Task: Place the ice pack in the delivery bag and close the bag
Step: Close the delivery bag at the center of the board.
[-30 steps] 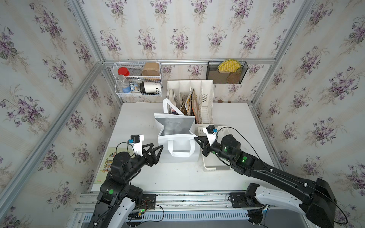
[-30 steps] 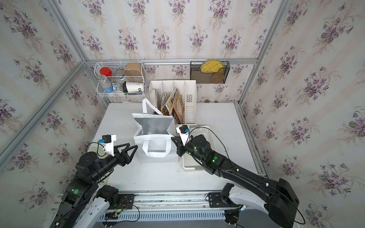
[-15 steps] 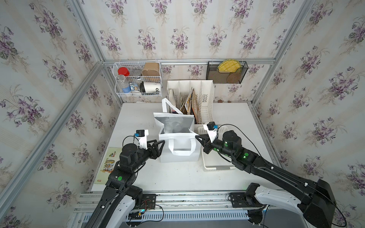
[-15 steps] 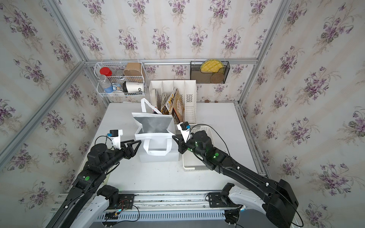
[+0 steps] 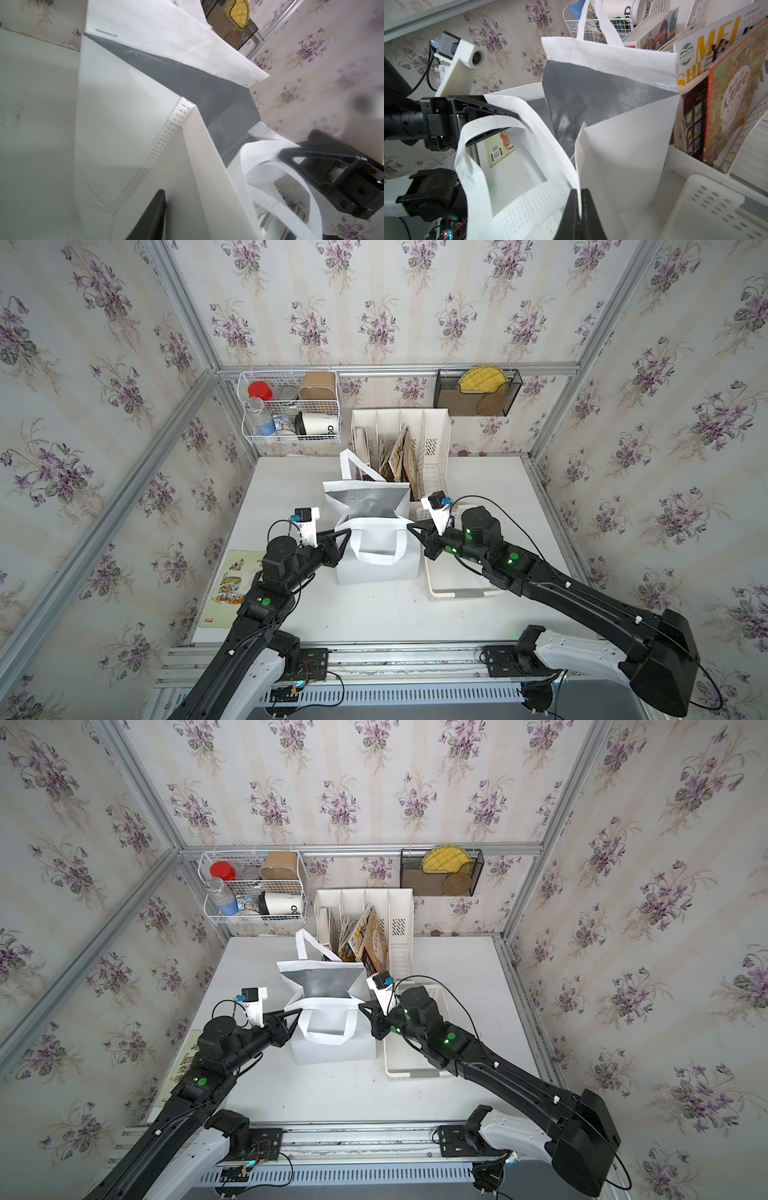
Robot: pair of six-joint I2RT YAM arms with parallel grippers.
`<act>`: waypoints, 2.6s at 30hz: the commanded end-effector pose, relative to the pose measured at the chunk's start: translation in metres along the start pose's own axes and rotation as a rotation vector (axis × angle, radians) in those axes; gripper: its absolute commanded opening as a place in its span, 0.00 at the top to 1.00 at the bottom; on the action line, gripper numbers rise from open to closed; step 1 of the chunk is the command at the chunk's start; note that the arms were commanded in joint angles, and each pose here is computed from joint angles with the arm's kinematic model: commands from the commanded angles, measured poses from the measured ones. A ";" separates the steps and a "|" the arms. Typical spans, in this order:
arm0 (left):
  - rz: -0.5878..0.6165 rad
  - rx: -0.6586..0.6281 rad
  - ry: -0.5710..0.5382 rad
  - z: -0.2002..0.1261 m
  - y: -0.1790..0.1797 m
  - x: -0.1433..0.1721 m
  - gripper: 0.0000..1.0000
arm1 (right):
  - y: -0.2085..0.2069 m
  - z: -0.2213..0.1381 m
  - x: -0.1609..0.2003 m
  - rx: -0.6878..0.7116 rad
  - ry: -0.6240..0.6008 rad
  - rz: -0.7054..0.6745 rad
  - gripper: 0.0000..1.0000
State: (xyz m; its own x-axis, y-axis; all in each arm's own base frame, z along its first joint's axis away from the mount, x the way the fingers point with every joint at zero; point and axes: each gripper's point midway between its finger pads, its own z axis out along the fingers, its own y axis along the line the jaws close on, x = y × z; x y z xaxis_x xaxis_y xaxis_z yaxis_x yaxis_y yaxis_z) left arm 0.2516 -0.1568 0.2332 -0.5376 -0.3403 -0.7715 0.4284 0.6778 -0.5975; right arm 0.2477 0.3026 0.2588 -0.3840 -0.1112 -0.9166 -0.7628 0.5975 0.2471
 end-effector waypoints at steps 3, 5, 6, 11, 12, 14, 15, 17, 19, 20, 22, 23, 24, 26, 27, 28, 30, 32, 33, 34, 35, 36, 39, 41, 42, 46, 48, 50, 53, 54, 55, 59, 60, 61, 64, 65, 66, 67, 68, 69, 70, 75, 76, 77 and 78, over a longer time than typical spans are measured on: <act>0.010 0.128 -0.004 0.002 -0.023 -0.006 0.78 | -0.008 0.003 -0.004 0.044 0.008 0.003 0.96; -0.002 0.145 0.003 0.001 -0.026 -0.004 0.84 | -0.011 0.004 -0.005 0.060 0.008 0.005 0.96; -0.010 0.156 0.006 0.001 -0.027 -0.002 0.86 | -0.013 0.004 -0.006 0.072 0.008 0.006 0.96; -0.050 0.246 0.058 -0.002 -0.041 0.008 0.96 | -0.027 0.008 -0.011 0.119 0.002 0.010 0.96; -0.053 0.263 0.069 -0.003 -0.045 0.010 0.98 | -0.029 0.009 -0.012 0.125 -0.001 0.016 0.97; -0.057 0.277 0.083 -0.005 -0.048 0.015 1.00 | -0.033 0.012 -0.012 0.131 0.003 0.021 0.97; -0.060 0.279 0.086 -0.006 -0.048 0.017 1.00 | -0.035 0.013 -0.012 0.136 0.005 0.025 0.96; -0.065 0.280 0.083 -0.009 -0.050 0.018 1.00 | -0.038 0.015 -0.013 0.145 0.005 0.034 0.96; -0.066 0.282 0.084 -0.013 -0.053 0.020 1.00 | -0.039 0.019 -0.014 0.142 0.007 0.040 0.96; -0.065 0.279 0.087 -0.015 -0.054 0.021 1.00 | -0.038 0.020 -0.015 0.136 0.006 0.042 0.95; -0.065 0.266 0.090 -0.019 -0.053 0.023 1.00 | -0.036 0.024 -0.017 0.123 0.006 0.049 0.93; -0.060 0.260 0.093 -0.021 -0.054 0.024 1.00 | -0.035 0.025 -0.018 0.117 0.006 0.051 0.93; -0.055 0.254 0.095 -0.023 -0.054 0.025 1.00 | -0.035 0.027 -0.018 0.113 0.007 0.054 0.93; -0.053 0.237 0.089 -0.028 -0.052 0.025 1.00 | -0.034 0.031 -0.022 0.103 0.010 0.058 0.92; -0.055 0.231 0.086 -0.029 -0.051 0.025 1.00 | -0.033 0.033 -0.023 0.099 0.010 0.060 0.92; -0.057 0.224 0.085 -0.030 -0.050 0.026 1.00 | -0.033 0.034 -0.024 0.098 0.012 0.062 0.91; -0.059 0.213 0.080 -0.031 -0.049 0.025 1.00 | -0.032 0.034 -0.024 0.095 0.012 0.070 0.89; -0.061 0.203 0.080 -0.031 -0.048 0.025 1.00 | -0.032 0.034 -0.022 0.092 0.019 0.080 0.87; -0.059 0.198 0.080 -0.032 -0.048 0.024 1.00 | -0.031 0.033 -0.021 0.090 0.025 0.088 0.86; -0.060 0.189 0.082 -0.032 -0.047 0.024 1.00 | -0.031 0.032 -0.019 0.089 0.033 0.095 0.86; -0.060 0.182 0.080 -0.032 -0.046 0.024 1.00 | -0.030 0.031 -0.017 0.085 0.043 0.102 0.85; -0.062 0.175 0.076 -0.032 -0.045 0.022 1.00 | -0.029 0.029 -0.015 0.084 0.052 0.109 0.83; -0.076 0.158 0.068 -0.032 -0.043 0.020 1.00 | -0.030 0.022 -0.007 0.099 0.082 0.134 0.74; -0.087 0.149 0.064 -0.032 -0.043 0.018 1.00 | -0.030 0.014 -0.004 0.111 0.100 0.154 0.64; -0.087 0.148 0.062 -0.031 -0.043 0.016 1.00 | -0.030 0.011 -0.003 0.116 0.104 0.171 0.59; -0.101 0.148 0.062 -0.030 -0.045 0.013 1.00 | -0.031 -0.005 0.002 0.146 0.121 0.234 0.41; -0.103 0.152 0.062 -0.030 -0.046 0.012 1.00 | -0.030 -0.013 0.001 0.158 0.118 0.267 0.34; -0.109 0.156 0.064 -0.029 -0.046 0.012 1.00 | -0.031 -0.021 -0.005 0.178 0.101 0.303 0.29; -0.115 0.159 0.062 -0.029 -0.047 0.012 1.00 | -0.033 -0.036 -0.017 0.218 0.075 0.365 0.23; -0.118 0.160 0.059 -0.030 -0.047 0.011 1.00 | -0.032 -0.041 -0.021 0.224 0.071 0.381 0.23; -0.123 0.164 0.057 -0.030 -0.048 0.010 1.00 | -0.031 -0.048 -0.026 0.232 0.064 0.408 0.23; -0.133 0.174 0.057 -0.029 -0.049 0.010 1.00 | -0.020 -0.065 -0.050 0.204 0.013 0.493 0.23; -0.135 0.176 0.054 -0.030 -0.050 0.009 1.00 | -0.015 -0.068 -0.057 0.182 0.002 0.516 0.23; -0.137 0.181 0.055 -0.030 -0.051 0.009 1.00 | -0.009 -0.069 -0.062 0.151 -0.004 0.536 0.24; -0.131 0.194 0.058 -0.031 -0.054 0.010 1.00 | 0.007 -0.070 -0.083 0.080 -0.019 0.569 0.27; -0.130 0.198 0.059 -0.032 -0.054 0.010 0.99 | 0.013 -0.067 -0.085 0.067 -0.006 0.565 0.29; -0.129 0.197 0.059 -0.032 -0.055 0.010 0.98 | 0.021 -0.064 -0.088 0.052 0.005 0.551 0.30; -0.130 0.193 0.060 -0.032 -0.054 0.011 0.96 | 0.027 -0.060 -0.090 0.040 0.012 0.536 0.31; -0.133 0.188 0.060 -0.032 -0.053 0.011 0.95 | 0.043 -0.055 -0.087 0.004 0.032 0.514 0.31; -0.135 0.184 0.062 -0.032 -0.052 0.012 0.93 | 0.053 -0.049 -0.085 -0.020 0.046 0.500 0.31; -0.137 0.181 0.065 -0.032 -0.050 0.013 0.91 | 0.066 -0.042 -0.080 -0.048 0.068 0.483 0.31; -0.142 0.170 0.078 -0.031 -0.048 0.017 0.85 | 0.106 -0.013 -0.047 -0.096 0.161 0.417 0.29; -0.141 0.168 0.079 -0.031 -0.047 0.017 0.84 | 0.109 -0.008 -0.039 -0.099 0.181 0.414 0.29; -0.141 0.167 0.083 -0.031 -0.046 0.018 0.84 | 0.110 -0.003 -0.032 -0.099 0.197 0.414 0.29; -0.141 0.166 0.086 -0.031 -0.046 0.019 0.84 | 0.110 0.001 -0.027 -0.094 0.210 0.416 0.29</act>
State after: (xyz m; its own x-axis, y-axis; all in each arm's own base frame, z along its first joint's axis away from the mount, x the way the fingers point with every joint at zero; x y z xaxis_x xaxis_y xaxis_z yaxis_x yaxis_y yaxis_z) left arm 0.1994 -0.1734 0.2487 -0.6697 -0.3649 -0.6468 0.4320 0.5169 -0.7390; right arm 0.1720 0.3651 0.3146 -0.7673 -0.0466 -0.6396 -0.5546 0.5490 0.6253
